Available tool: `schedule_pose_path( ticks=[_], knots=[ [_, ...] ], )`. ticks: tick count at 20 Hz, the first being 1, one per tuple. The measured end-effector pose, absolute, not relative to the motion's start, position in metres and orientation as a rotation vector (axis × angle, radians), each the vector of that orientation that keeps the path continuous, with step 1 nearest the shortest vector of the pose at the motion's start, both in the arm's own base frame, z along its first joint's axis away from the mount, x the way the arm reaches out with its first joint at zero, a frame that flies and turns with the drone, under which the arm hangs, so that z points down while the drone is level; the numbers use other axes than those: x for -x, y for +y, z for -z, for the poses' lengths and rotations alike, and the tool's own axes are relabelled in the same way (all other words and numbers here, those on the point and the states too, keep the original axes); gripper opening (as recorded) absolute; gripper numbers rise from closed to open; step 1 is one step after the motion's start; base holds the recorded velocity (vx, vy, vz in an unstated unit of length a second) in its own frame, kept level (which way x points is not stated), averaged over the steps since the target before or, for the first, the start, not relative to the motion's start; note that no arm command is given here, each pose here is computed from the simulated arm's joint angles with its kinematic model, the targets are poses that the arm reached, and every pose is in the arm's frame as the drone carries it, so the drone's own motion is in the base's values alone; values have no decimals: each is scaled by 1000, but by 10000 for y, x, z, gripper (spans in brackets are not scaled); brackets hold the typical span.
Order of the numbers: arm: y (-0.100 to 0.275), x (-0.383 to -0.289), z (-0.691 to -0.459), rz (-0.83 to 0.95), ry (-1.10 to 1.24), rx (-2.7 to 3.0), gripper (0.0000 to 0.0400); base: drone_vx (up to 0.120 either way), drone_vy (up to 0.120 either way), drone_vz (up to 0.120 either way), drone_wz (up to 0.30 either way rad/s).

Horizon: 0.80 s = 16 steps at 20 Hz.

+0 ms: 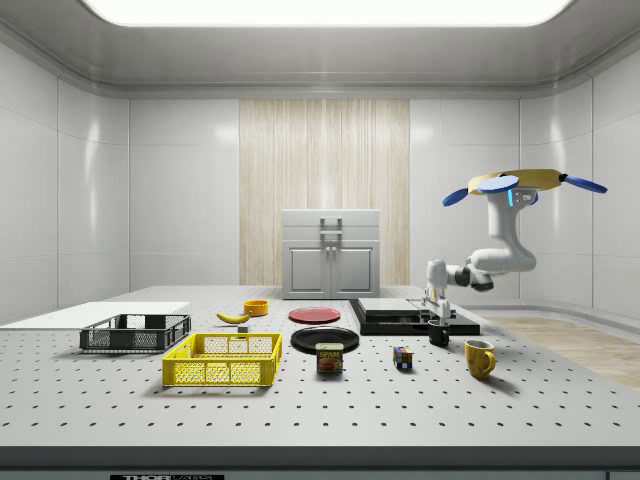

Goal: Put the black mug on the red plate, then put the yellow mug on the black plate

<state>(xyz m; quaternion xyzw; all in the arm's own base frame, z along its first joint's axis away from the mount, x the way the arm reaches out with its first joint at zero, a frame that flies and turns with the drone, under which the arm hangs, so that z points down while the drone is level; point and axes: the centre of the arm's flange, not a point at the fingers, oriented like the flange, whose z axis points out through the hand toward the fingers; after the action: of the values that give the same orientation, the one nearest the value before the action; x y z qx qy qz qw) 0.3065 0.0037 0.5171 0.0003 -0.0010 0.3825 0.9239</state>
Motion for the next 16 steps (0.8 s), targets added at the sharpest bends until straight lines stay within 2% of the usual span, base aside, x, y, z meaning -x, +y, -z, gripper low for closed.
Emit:
schedule_pose_path(
  ticks=[8, 16],
  knots=[
    [56, -3173, -5193, -785, -2, -1, 400, 0, 0, 0, 0],
    [59, -3186, -5196, -785, -2, -1, 400, 0, 0, 0, 0]
  ],
)
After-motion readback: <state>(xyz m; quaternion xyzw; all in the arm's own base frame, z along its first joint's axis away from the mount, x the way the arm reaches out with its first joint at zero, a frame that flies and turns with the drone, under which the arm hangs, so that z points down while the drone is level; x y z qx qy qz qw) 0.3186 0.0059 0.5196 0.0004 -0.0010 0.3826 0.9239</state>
